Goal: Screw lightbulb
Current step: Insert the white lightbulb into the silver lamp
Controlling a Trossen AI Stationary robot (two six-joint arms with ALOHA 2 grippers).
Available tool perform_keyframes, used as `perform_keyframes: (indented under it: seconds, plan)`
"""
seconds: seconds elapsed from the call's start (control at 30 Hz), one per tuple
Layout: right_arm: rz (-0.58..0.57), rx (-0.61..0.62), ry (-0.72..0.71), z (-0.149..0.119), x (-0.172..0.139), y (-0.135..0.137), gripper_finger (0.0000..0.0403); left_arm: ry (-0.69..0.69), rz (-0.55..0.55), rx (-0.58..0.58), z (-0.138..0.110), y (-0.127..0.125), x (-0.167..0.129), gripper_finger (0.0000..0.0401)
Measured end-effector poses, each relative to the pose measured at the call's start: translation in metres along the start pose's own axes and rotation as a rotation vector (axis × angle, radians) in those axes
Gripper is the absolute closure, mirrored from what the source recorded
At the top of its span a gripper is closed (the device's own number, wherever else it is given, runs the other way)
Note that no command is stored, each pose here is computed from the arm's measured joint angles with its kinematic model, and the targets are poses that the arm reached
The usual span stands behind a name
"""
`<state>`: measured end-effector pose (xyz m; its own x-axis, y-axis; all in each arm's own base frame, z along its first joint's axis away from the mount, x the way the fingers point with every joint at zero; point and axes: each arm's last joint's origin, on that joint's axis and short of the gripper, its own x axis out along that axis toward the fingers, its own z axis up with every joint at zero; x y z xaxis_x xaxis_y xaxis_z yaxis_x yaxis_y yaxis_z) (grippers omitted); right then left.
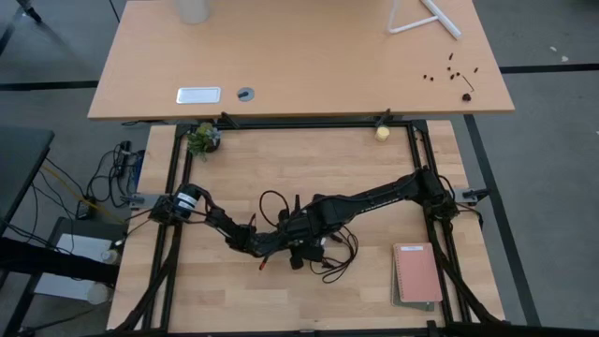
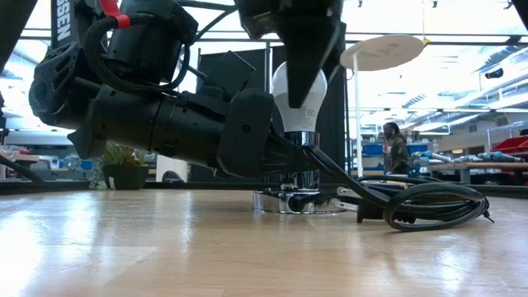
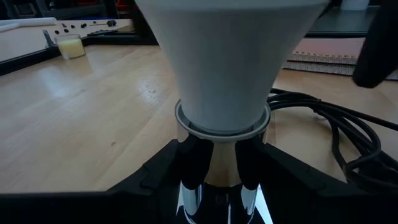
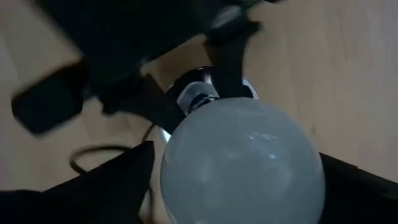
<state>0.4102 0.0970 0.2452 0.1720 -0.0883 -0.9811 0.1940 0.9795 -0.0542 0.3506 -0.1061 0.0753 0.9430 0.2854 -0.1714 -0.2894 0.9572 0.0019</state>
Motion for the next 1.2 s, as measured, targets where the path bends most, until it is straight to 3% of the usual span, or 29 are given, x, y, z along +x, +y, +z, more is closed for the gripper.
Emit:
perform_keyframes:
  seconds: [0.13, 0.37, 0.47, 0.6, 0.77, 1.0, 1.2]
  plan:
    - [-0.001, -0.325, -0.013, 0.0011, 0.0, 0.0004, 0.0006, 0.0, -0.001, 0.0, 0.0, 0.0, 0.0, 0.0216]
    - [-0.008, -0.914, -0.011, 0.0012, 0.0, -0.0001, 0.0025, 0.0, -0.003, 0.0, 0.0, -0.0001, 0.0, 0.0216]
    - [-0.009, -1.106, 0.0, 0.0003, 0.0, -0.0005, 0.0028, 0.002, -0.003, 0.001, -0.0002, -0.0001, 0.0, 0.0216]
    - [-0.009, -1.276, 0.002, 0.0003, 0.0, -0.0005, 0.0028, 0.003, -0.003, 0.002, -0.0003, -0.0001, 0.0, 0.0216]
    - [-0.014, -1.387, -0.011, 0.0014, 0.0, 0.0, 0.003, 0.004, -0.003, 0.002, -0.0004, -0.0001, 0.0, 0.0216]
    - [-0.026, -1.38, -0.062, 0.0056, 0.0, 0.0019, 0.0036, 0.005, -0.004, 0.003, -0.0005, -0.0001, 0.0, 0.0216]
    - [0.006, -1.352, -0.067, 0.0049, 0.0, 0.0029, 0.0083, 0.006, -0.005, 0.003, -0.0006, -0.0001, 0.0, 0.0216]
